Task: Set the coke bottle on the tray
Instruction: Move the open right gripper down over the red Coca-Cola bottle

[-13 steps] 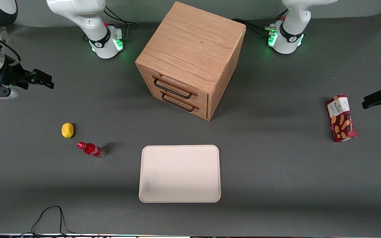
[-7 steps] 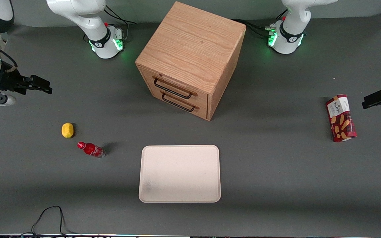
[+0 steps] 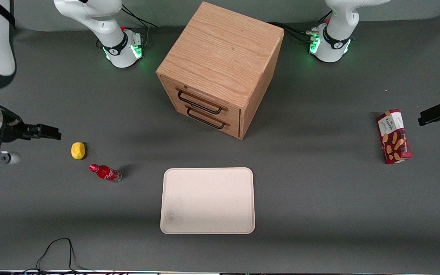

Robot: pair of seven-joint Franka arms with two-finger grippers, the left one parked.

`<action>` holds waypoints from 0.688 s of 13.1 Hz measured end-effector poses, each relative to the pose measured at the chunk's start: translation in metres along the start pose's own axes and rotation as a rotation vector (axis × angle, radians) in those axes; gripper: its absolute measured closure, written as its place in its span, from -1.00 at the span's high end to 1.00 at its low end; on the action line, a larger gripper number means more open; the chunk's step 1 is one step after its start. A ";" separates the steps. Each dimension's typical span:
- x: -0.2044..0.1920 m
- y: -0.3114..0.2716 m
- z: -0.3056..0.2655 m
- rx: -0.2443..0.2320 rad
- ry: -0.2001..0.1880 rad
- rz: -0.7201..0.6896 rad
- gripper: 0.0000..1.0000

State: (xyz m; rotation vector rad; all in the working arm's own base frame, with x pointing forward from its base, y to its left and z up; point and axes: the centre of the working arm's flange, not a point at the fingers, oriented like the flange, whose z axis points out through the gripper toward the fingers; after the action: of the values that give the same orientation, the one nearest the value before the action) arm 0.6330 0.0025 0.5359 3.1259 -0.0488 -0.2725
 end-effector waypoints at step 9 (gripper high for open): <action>0.038 -0.019 0.072 0.023 0.021 -0.022 1.00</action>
State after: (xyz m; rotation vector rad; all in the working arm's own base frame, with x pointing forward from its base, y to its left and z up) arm 0.6584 0.0202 0.4582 3.1533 -0.0170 -0.2414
